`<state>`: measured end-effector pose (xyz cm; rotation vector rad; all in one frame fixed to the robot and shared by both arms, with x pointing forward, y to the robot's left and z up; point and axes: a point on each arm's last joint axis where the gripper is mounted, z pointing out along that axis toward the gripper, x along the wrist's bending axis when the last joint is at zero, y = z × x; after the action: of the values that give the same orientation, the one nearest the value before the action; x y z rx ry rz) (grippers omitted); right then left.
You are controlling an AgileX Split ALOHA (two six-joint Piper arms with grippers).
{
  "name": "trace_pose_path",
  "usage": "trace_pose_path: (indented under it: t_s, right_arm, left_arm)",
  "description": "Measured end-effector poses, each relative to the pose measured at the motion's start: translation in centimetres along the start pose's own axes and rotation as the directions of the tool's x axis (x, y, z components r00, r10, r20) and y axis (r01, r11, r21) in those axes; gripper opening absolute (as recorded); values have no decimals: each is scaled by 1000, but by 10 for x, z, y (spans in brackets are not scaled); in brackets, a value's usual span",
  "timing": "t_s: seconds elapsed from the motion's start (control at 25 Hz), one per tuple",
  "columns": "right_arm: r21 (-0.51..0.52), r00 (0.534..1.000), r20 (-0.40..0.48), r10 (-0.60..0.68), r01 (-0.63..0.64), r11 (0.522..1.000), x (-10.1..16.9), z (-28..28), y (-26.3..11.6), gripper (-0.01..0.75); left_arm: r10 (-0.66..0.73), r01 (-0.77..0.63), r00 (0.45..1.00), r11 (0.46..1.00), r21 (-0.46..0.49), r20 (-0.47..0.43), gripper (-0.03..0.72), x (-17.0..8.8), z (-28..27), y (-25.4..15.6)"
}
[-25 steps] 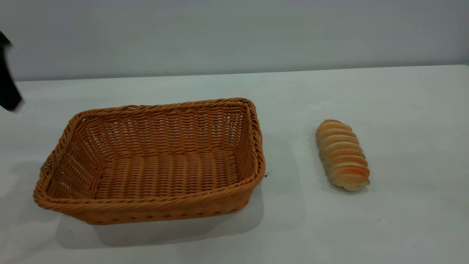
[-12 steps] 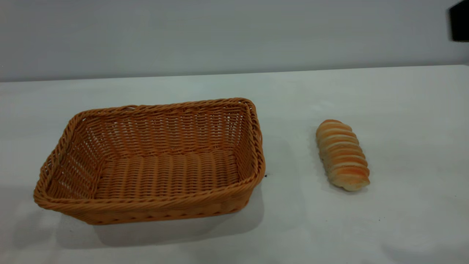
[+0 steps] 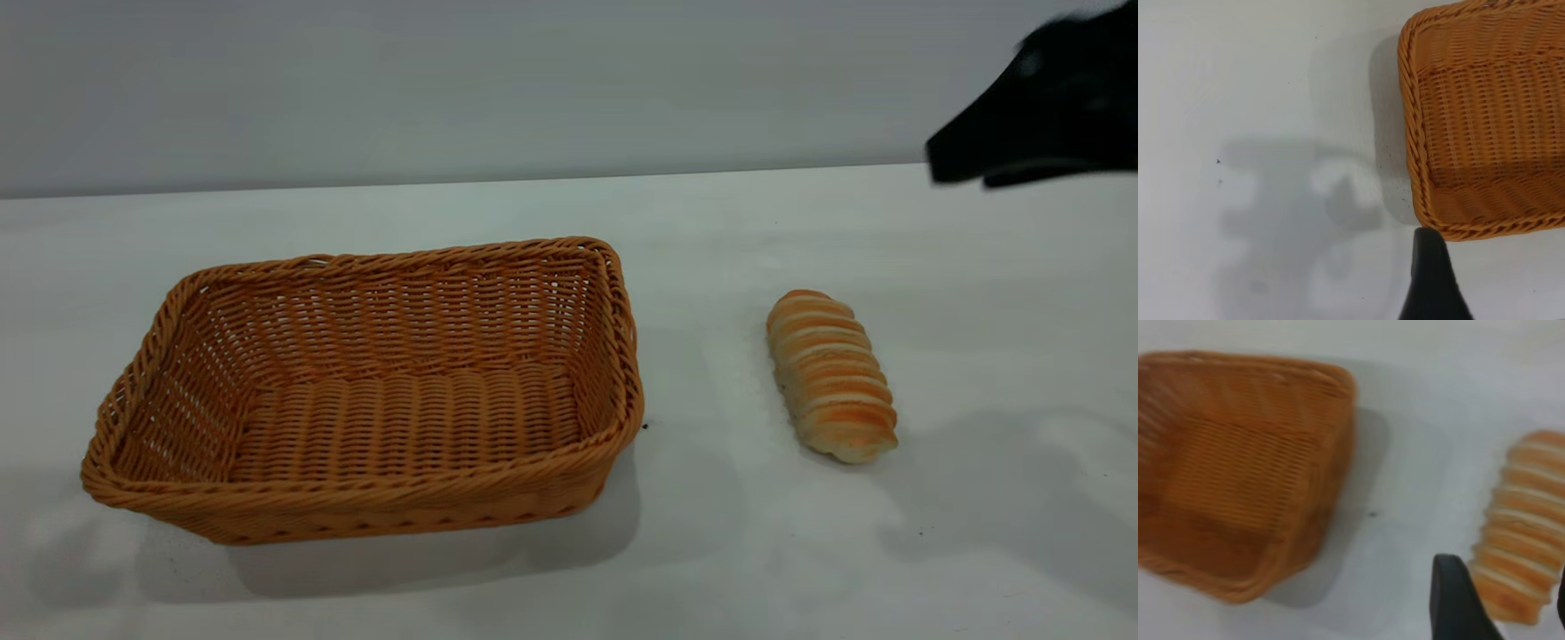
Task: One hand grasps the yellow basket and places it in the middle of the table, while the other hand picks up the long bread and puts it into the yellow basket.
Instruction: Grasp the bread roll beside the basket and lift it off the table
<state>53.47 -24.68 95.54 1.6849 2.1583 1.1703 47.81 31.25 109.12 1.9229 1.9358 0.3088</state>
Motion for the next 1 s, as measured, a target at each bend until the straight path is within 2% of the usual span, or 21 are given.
trace_pose_path:
  t_s: [0.24,0.48,0.6,0.72,0.92,1.0]
  right_arm:
    - [113,994,80,-69,59,992,-13,63,1,413]
    - [184,988,93,-127,108,977,-13,116,-5,413]
    - [217,986,94,-134,112,970,-21,138,-12,413]
    - [249,980,140,-144,106,963,-34,157,-22,409]
    - [272,974,167,-154,105,956,-41,167,-30,348]
    - [274,973,168,-155,105,956,-42,168,-30,286]
  left_arm:
    - [0,0,1000,1000,0,0,537,0,0,0]
    - [0,0,1000,1000,1,0,537,0,0,0]
    - [0,0,1000,1000,1,0,537,0,0,0]
    - [0,0,1000,1000,3,0,537,0,0,0]
    - [0,0,1000,1000,3,0,537,0,0,0]
    - [-1,1,1000,1000,3,0,537,0,0,0]
